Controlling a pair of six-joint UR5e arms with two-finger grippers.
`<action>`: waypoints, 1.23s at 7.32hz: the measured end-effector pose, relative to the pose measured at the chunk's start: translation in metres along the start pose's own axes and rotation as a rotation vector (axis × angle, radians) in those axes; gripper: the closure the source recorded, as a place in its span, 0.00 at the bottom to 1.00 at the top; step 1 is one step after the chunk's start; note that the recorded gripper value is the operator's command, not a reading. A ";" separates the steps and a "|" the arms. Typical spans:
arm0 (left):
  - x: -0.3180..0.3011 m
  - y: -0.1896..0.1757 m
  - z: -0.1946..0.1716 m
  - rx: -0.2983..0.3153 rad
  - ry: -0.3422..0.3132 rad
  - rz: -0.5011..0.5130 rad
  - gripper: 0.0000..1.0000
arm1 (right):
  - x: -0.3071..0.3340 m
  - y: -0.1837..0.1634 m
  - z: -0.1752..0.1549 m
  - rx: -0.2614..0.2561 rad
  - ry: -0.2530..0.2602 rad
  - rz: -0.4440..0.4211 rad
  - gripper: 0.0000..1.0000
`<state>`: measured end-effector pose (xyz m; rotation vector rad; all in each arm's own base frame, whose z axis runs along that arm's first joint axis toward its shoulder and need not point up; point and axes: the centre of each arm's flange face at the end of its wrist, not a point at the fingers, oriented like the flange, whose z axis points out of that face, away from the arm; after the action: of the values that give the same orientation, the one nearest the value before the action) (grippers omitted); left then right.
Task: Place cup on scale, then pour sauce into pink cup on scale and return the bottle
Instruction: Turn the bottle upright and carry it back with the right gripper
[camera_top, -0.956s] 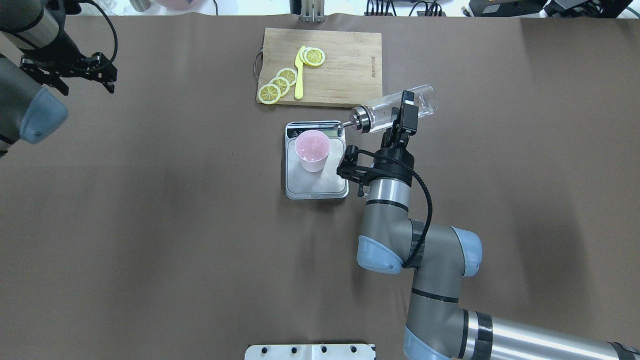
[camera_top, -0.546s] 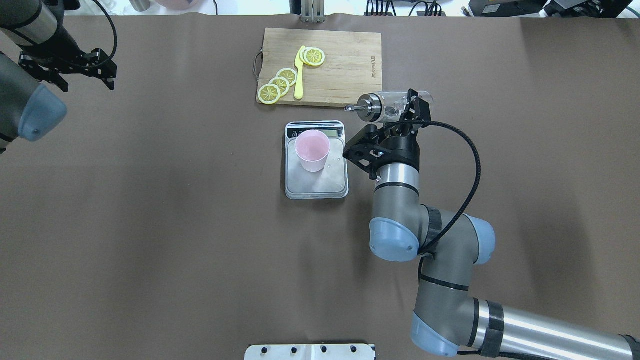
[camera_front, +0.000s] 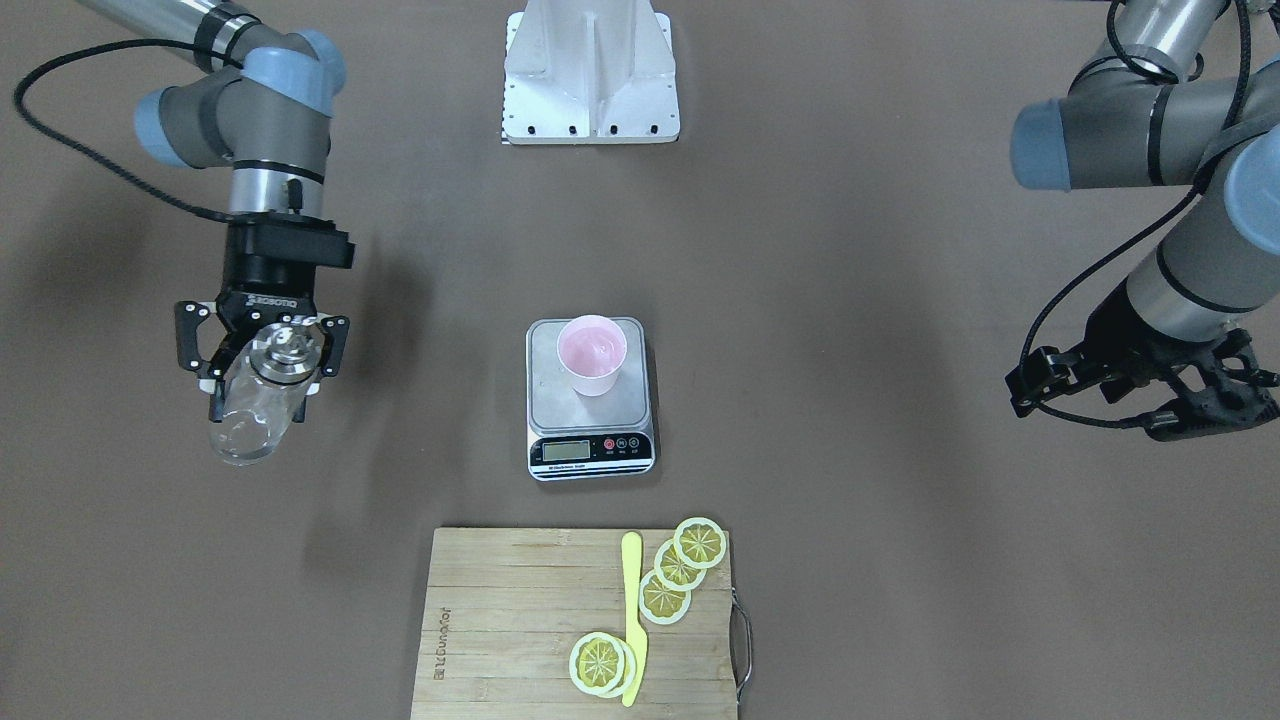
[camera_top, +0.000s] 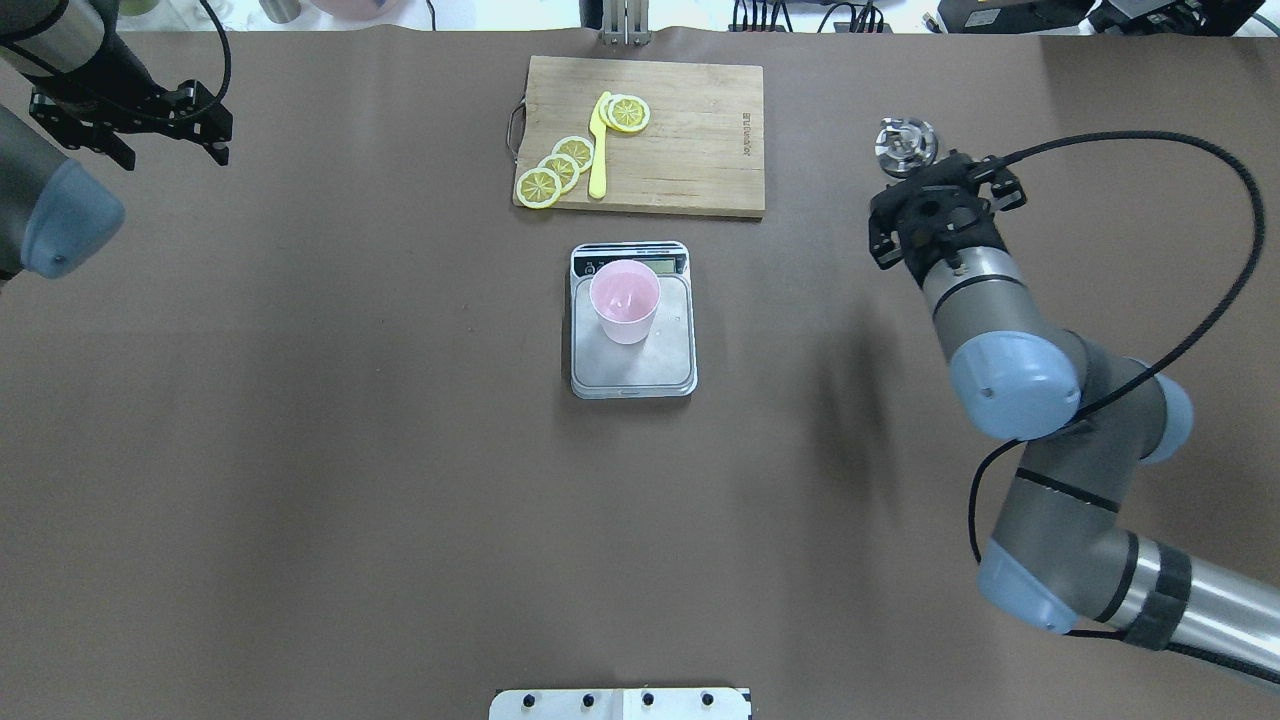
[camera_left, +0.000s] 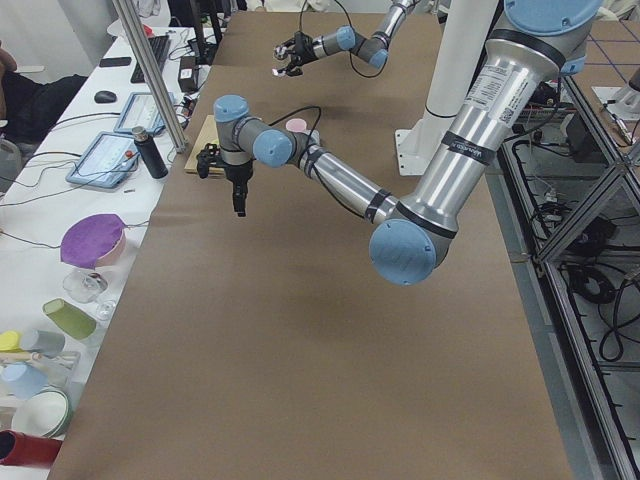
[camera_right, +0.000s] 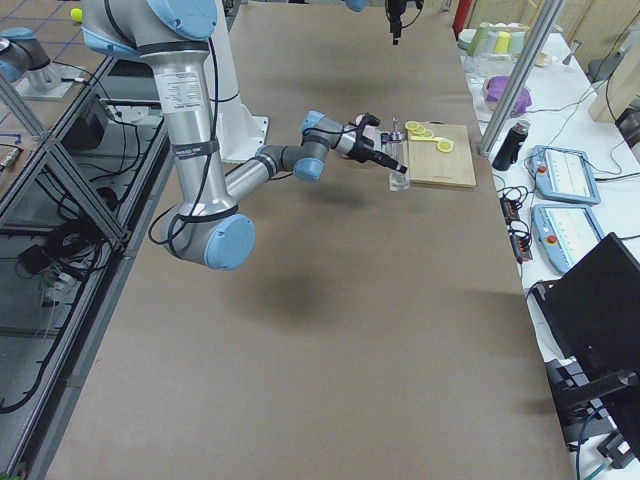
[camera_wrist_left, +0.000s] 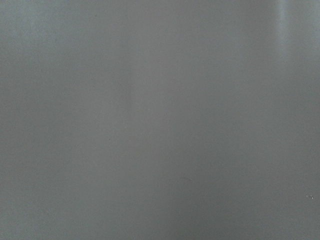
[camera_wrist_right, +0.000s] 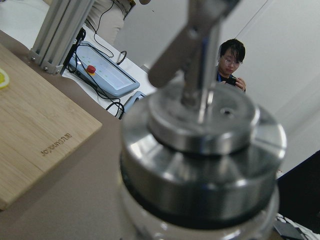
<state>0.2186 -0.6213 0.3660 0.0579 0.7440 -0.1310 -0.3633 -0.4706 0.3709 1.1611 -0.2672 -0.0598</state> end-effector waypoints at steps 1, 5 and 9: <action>0.002 0.001 -0.004 0.005 0.004 0.002 0.01 | 0.035 0.017 0.008 -0.012 -0.044 0.082 1.00; 0.004 0.002 -0.008 0.012 0.008 0.005 0.01 | 0.111 0.097 0.027 -0.127 -0.162 0.469 1.00; 0.004 0.003 -0.007 0.011 0.008 0.005 0.01 | 0.137 0.167 0.034 -0.154 -0.176 0.536 1.00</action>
<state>0.2174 -0.6180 0.3581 0.0706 0.7512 -0.1296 -0.2541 -0.4592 0.5594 0.9014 -0.7096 0.2851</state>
